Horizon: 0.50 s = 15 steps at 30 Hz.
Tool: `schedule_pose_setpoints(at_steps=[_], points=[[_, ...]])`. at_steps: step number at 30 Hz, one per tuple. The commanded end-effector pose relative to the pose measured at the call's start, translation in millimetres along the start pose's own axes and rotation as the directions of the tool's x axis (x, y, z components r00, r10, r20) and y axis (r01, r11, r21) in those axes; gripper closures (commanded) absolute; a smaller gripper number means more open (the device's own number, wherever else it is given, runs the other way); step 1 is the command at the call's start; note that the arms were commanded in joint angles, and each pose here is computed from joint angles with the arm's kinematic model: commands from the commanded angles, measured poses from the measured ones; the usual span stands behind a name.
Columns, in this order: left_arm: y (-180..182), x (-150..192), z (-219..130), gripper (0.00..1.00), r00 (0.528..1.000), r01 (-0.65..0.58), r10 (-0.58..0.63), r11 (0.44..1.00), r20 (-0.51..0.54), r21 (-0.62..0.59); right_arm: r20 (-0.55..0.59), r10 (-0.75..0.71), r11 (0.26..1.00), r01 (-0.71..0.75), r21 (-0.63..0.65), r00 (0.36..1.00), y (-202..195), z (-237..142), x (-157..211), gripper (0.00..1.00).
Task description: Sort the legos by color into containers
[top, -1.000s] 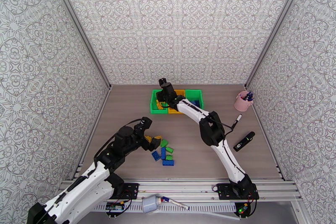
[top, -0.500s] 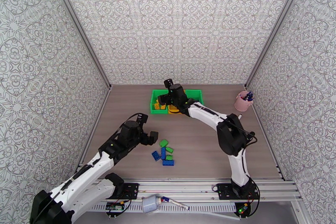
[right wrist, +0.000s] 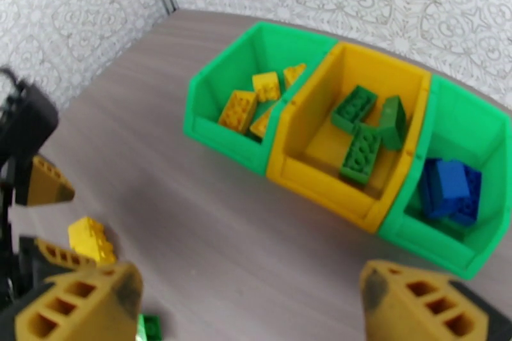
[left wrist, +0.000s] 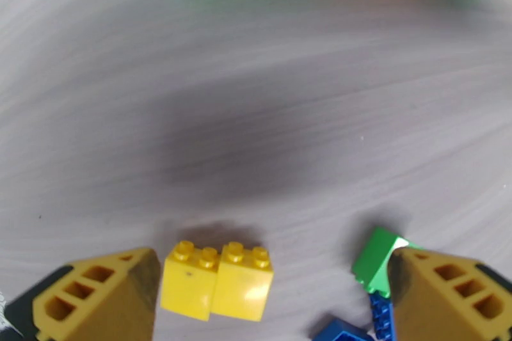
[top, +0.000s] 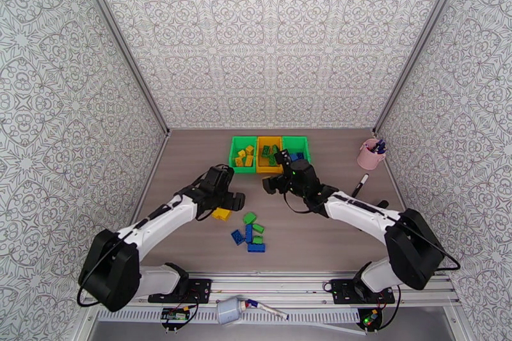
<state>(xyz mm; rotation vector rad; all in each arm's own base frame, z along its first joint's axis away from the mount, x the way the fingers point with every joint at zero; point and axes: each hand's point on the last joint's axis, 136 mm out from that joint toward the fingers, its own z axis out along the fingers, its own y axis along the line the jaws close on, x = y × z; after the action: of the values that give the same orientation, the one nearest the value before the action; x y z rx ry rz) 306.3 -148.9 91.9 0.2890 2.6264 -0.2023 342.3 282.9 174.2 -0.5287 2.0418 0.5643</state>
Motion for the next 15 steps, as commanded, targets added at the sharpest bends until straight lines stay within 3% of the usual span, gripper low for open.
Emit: schedule_pose_setpoints(at_steps=[1, 15], points=[[4.4, 14.5, 6.9, 0.05, 0.991, -0.058, 0.054, 0.998, -0.125, -0.029, -0.036, -0.044, 0.999, 0.043, -0.015, 0.998, 4.6, -18.6, 15.7, 0.06], [7.0, 50.5, 28.6, 0.24, 0.943, -0.118, 0.094, 0.991, -0.319, -0.057, -0.07, -0.024, 0.999, 0.022, -0.031, 0.997, 11.9, -33.5, 36.7, 0.06]])
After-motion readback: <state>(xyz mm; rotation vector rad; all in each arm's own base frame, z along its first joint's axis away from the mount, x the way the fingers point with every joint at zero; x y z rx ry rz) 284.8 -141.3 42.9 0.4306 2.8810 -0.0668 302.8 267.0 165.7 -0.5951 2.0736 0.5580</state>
